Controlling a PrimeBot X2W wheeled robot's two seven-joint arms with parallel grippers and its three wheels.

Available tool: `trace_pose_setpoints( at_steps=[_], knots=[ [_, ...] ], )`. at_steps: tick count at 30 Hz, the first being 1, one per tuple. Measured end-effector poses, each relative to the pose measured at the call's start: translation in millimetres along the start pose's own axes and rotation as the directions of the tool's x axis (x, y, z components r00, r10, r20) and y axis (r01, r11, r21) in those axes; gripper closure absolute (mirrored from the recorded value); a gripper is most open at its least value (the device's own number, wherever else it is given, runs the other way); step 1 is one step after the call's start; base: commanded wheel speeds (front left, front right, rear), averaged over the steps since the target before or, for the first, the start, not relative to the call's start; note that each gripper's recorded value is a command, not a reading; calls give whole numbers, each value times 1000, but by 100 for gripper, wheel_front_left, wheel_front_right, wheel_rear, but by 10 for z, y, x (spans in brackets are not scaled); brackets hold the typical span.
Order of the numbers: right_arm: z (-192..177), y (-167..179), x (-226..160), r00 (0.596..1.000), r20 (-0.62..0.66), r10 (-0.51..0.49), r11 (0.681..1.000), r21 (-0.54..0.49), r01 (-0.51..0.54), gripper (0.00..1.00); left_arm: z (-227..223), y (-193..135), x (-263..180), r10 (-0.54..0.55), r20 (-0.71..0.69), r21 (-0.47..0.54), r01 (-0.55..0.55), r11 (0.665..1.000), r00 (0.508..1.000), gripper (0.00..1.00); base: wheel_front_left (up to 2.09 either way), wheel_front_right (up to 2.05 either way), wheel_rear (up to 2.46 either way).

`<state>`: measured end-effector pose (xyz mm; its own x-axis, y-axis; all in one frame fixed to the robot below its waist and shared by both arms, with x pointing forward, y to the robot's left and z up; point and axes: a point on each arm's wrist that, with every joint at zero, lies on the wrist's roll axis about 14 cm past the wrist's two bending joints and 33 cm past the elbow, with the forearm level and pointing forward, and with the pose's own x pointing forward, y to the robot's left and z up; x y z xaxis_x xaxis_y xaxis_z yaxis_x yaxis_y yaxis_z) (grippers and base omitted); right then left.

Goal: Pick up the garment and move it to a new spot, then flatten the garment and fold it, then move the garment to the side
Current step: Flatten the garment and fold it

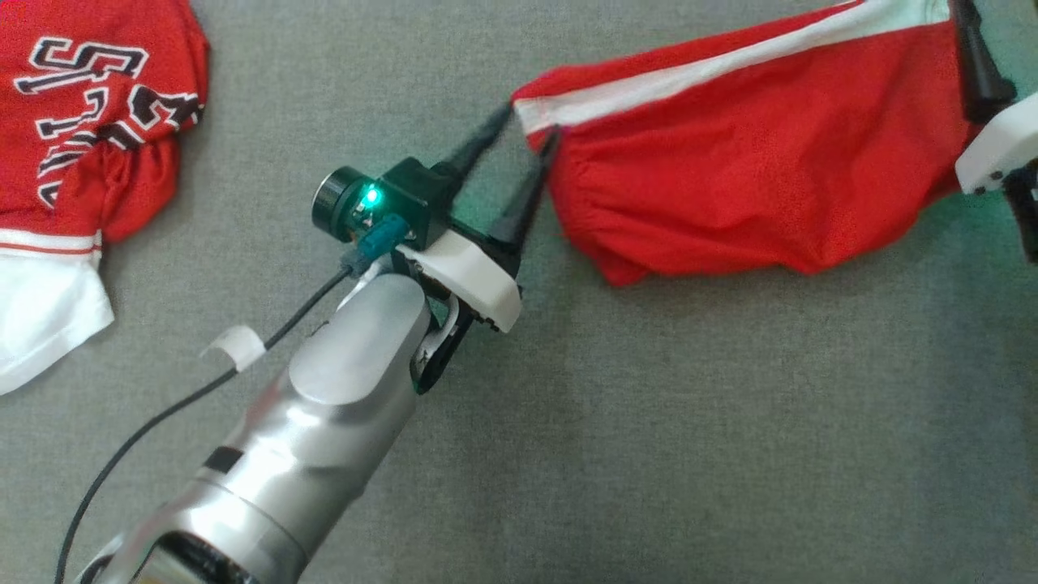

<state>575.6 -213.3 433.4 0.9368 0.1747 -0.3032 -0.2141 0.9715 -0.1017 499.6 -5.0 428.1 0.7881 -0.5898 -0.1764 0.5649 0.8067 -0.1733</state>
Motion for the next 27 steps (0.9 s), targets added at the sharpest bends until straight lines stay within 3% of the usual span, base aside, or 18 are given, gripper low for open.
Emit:
trace_pose_setpoints(
  at_steps=[5,9,18,22,23,24,25,27],
  knots=[
    [-30,-10,-113,1000,-12,-8,998,66,9,0,318,-67,-103,56,113,9,-57,998,992,0,0,0,0],
    [-263,-123,-275,994,-97,-42,992,117,54,0,481,-110,-382,132,205,1,-136,991,970,0,0,0,0],
    [-718,-133,-298,961,-271,-55,984,150,99,0,436,124,-1188,348,261,-17,-356,934,900,0,0,0,0],
    [-885,-83,-255,937,-347,-48,980,163,111,0,516,178,-1376,391,294,-16,-405,914,872,0,0,0,0],
    [-873,-78,-221,935,-353,-46,980,164,110,15,524,181,-1401,396,297,-13,-411,912,869,0,0,0,0],
    [-844,-60,-180,936,-349,-42,979,172,108,84,525,184,-1423,400,298,-9,-416,909,867,0,0,0,0],
    [-820,-40,-148,938,-344,-38,977,182,107,100,534,184,-1435,401,302,-4,-420,908,865,0,0,0,0],
    [-788,-13,-138,943,-330,-36,976,191,105,100,562,200,-1452,405,312,10,-429,903,860,0,0,0,0]
  ],
)
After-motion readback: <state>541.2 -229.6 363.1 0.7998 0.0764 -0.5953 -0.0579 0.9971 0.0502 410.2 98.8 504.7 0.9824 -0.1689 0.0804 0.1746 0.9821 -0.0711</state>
